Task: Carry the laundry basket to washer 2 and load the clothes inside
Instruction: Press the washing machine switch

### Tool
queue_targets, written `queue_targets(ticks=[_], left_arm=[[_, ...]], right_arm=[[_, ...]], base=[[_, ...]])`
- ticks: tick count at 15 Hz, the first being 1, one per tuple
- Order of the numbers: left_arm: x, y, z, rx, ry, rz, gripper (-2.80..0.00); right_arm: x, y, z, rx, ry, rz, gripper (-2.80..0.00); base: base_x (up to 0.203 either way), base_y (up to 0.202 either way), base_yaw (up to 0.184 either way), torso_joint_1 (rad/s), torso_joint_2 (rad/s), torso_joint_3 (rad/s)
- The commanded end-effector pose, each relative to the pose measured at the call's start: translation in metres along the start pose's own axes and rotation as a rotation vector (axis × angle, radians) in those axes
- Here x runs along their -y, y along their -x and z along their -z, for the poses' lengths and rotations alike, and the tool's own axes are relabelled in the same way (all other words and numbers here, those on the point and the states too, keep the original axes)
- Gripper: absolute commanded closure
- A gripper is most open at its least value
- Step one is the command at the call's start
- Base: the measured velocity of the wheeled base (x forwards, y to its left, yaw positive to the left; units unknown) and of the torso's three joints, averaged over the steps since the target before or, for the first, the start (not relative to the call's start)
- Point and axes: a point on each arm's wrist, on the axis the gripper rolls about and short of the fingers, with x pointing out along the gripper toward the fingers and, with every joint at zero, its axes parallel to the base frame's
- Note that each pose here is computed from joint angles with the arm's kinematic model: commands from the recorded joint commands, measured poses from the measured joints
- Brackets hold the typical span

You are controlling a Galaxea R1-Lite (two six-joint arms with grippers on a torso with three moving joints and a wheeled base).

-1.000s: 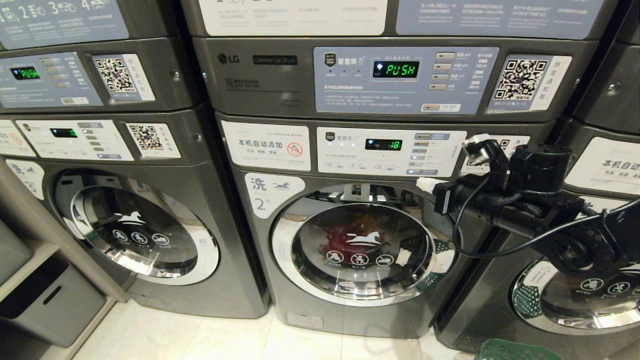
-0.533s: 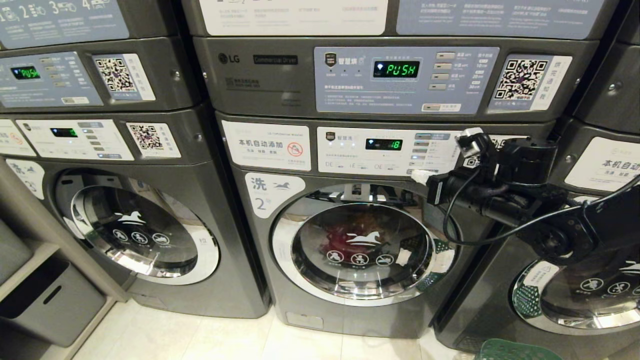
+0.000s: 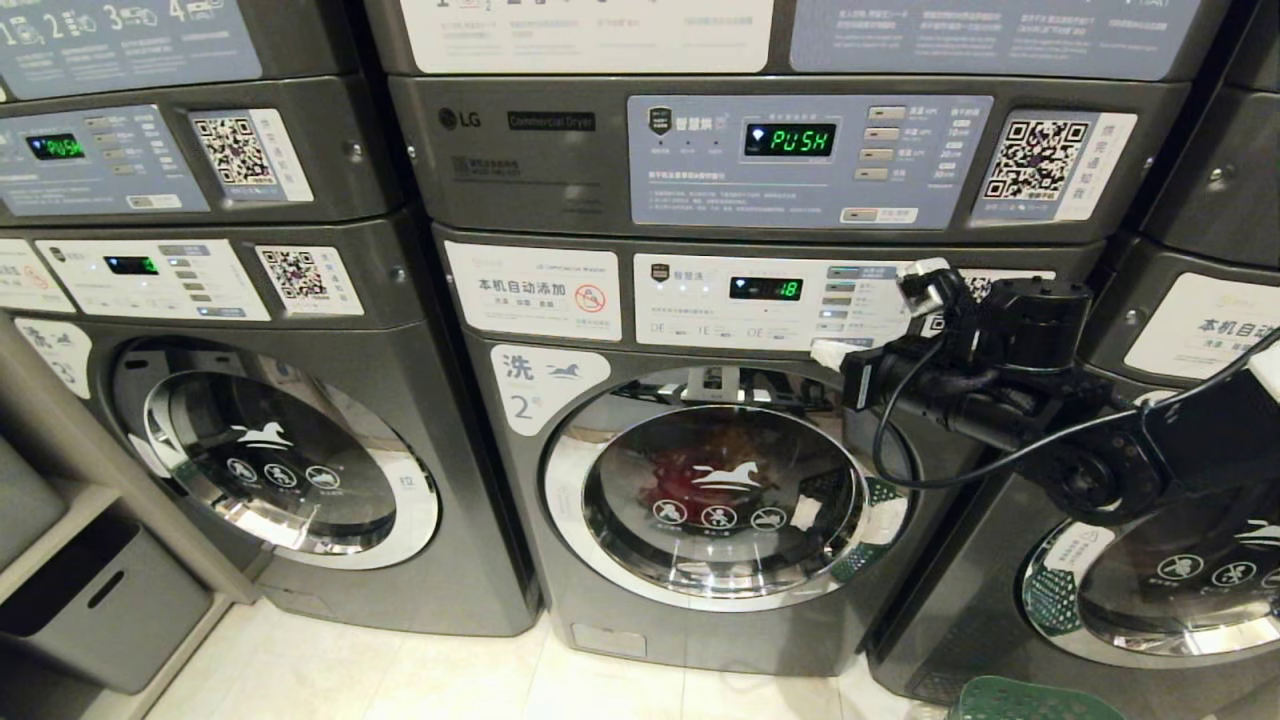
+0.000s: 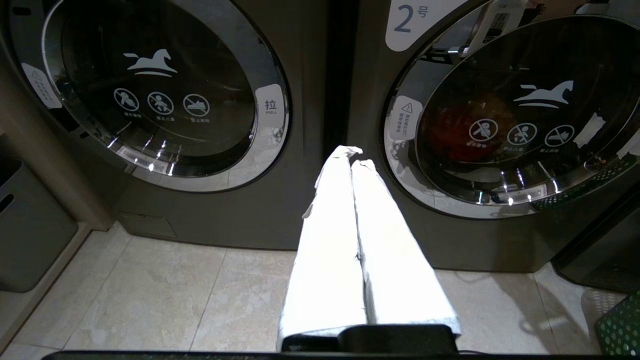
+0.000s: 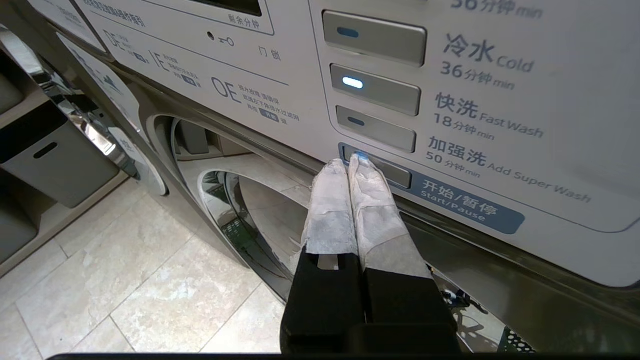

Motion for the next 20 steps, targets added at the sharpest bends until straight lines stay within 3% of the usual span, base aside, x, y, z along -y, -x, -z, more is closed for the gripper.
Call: queue_targets(ticks=[1, 8, 20], left_arm=[[0.000, 0.000, 0.002, -0.006, 0.000, -0.001, 0.00], [0.000, 0.000, 0.002, -0.006, 0.000, -0.001, 0.00], [0.000, 0.000, 0.002, -0.006, 0.000, 0.000, 0.00]], right_arm=[[0.002, -0.003, 0.001, 0.004, 0.001, 0.003, 0.00], [0.022, 0.004, -0.006, 0.025, 0.003, 0.060, 0.00], [0.015, 0.006, -0.006, 0.021, 0.012, 0.035, 0.00]], base=[[0.000, 0.000, 0.000, 0.000, 0.00, 0.000], [0.000, 0.000, 0.000, 0.000, 0.00, 0.000], [0.000, 0.000, 0.000, 0.000, 0.00, 0.000]])
